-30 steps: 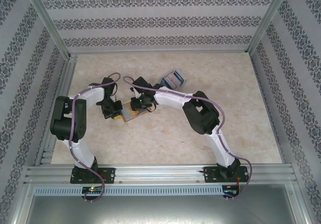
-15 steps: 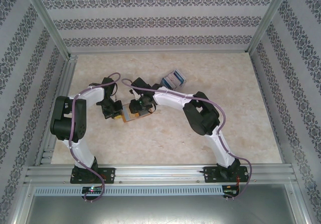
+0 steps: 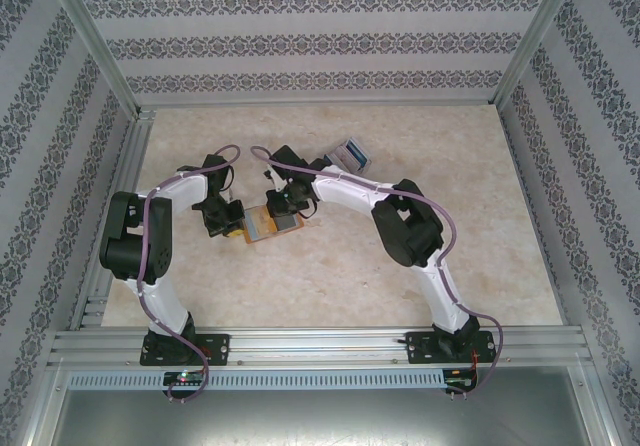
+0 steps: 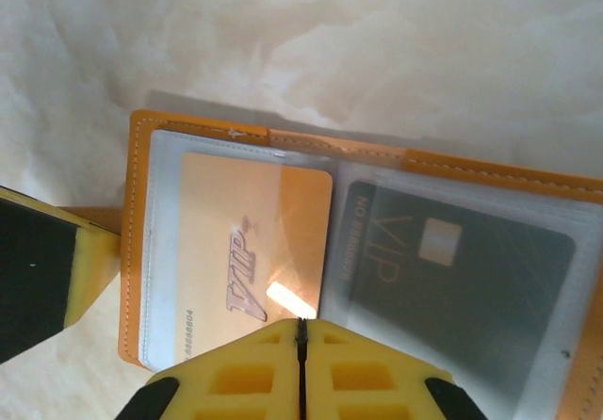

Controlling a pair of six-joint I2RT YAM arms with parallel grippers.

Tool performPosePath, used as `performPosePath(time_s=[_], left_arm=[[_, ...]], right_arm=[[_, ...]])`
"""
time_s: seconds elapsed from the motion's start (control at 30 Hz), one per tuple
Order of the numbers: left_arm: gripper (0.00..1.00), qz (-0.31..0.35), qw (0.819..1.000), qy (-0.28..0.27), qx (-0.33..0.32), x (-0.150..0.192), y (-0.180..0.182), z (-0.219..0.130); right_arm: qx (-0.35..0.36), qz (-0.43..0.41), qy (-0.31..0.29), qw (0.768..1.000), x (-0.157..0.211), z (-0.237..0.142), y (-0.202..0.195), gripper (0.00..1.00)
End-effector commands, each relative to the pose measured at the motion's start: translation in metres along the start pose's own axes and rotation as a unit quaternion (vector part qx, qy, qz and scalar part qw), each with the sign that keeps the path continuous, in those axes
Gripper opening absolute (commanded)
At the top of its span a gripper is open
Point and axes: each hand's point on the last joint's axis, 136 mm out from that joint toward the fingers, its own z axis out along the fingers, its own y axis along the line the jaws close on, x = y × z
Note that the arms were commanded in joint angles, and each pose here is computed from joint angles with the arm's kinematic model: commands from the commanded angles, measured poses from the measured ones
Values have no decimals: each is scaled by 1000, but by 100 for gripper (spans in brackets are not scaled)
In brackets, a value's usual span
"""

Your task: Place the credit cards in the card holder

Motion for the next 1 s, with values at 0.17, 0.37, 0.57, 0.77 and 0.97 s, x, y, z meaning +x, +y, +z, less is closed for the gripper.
performPosePath(time_s=[0.17,0.37,0.57,0.77,0.97], left_arm=[[4,5,1000,12,9,4,2,12],[4,3,1000,14,7,5,4,14],[4,3,1000,17,8,6,4,16],[4,1,1000,16,7,5,4,16],[4,7,1000,6,3,3,3,6]], right_arm=[[-4,12,33,999,10,20,-5,9],[1,7,44,999,17,28,-4,10],[19,-14,55,998,22,34,-1,10],[9,-21,54,998,20,34,11,10],[1,-20,54,998,18,34,15,11]])
